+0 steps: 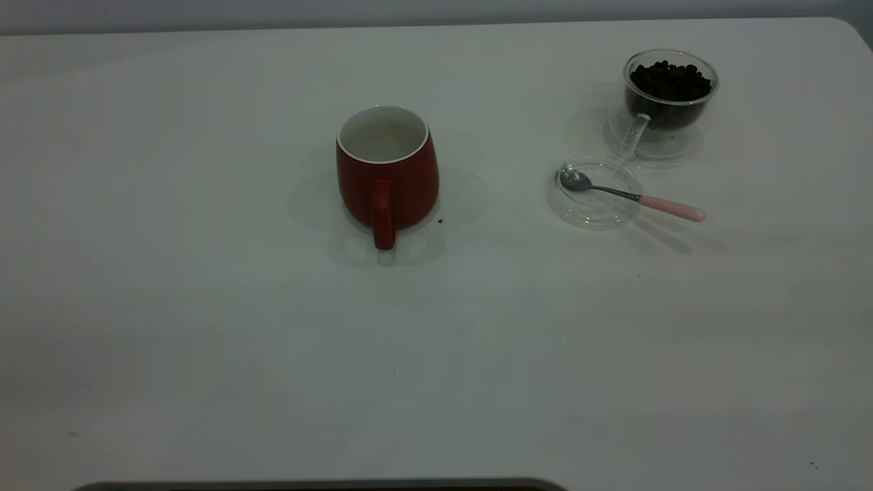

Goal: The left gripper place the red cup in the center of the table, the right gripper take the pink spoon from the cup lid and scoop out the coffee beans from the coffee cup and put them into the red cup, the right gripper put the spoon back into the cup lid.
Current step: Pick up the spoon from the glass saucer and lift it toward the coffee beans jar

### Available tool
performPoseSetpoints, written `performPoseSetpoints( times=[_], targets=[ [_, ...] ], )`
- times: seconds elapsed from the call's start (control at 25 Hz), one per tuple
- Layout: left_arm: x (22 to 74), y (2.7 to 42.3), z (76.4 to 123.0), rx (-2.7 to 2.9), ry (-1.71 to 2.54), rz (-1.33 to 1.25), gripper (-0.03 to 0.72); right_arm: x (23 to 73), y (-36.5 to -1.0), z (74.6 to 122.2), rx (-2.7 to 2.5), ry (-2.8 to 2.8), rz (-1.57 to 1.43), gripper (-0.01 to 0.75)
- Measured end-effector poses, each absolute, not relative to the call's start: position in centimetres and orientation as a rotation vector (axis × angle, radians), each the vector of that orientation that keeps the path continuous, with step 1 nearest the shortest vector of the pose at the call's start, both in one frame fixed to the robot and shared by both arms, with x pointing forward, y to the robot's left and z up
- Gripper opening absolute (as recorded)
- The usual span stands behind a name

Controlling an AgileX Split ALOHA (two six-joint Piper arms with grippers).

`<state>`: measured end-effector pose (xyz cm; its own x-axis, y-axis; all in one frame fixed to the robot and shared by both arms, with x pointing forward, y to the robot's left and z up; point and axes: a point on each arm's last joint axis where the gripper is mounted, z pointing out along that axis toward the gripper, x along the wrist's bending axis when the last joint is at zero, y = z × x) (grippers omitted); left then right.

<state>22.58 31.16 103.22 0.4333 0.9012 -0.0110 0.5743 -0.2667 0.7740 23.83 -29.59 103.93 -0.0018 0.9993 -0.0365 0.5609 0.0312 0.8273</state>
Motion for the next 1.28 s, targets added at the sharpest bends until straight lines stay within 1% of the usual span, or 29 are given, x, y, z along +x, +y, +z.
performPoseSetpoints(
  times=[0.36,0.48,1.28],
  targets=[
    [22.23,30.65,103.22,1.734,1.639,0.78,0.569,23.83,-29.59,103.93,1.607,1.641,0.832,0.575],
    [22.19,30.53,103.22,1.682,1.711,0.814,0.569,23.83,-29.59,103.93,1.607,1.641,0.832,0.575],
    [22.17,30.51,103.22,1.657,1.744,0.831,0.569,23.83,-29.59,103.93,1.607,1.641,0.832,0.575]
  ],
)
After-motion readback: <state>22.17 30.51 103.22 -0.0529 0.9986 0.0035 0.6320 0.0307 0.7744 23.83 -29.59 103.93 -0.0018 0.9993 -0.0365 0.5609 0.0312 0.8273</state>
